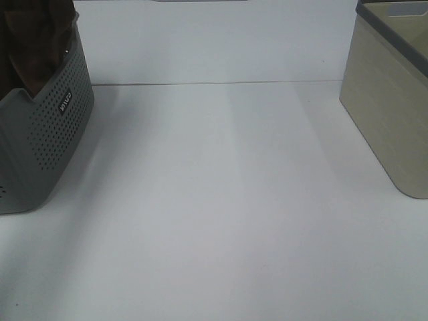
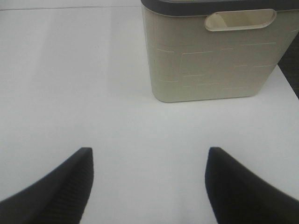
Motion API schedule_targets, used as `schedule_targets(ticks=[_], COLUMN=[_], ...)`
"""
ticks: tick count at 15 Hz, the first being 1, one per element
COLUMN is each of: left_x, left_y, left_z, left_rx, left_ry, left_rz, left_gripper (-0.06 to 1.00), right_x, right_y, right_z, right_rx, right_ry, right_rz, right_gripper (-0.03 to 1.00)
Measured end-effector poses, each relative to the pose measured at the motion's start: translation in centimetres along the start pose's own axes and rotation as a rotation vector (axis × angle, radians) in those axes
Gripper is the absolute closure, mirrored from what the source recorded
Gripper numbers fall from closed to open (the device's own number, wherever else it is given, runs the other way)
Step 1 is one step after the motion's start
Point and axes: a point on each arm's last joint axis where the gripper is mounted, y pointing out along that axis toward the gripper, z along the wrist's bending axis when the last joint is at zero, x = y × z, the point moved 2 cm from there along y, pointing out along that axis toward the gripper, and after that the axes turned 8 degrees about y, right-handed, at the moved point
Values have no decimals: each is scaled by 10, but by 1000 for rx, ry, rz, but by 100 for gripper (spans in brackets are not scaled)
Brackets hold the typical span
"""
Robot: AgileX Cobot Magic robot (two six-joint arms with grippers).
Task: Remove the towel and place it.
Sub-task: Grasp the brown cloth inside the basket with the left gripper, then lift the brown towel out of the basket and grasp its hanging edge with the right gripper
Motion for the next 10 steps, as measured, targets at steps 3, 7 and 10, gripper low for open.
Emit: schedule_targets(ticks=[3, 7, 10], left_x=[20, 28, 33], left_y=[-30, -51, -66], left_z=[-32, -88, -130], left_rx=[-93, -228, -317], left_ry=[42, 129, 180], left_rz=[-59, -45, -65], left_gripper=[94, 94, 94], right_x=[0, -1, 3], right_y=[0, 0, 14], right_z=[0, 7, 17], right_rx=[0, 59, 127], right_ry=[0, 33, 39], right_rz=[0, 10, 127], right_gripper=[32, 32, 32])
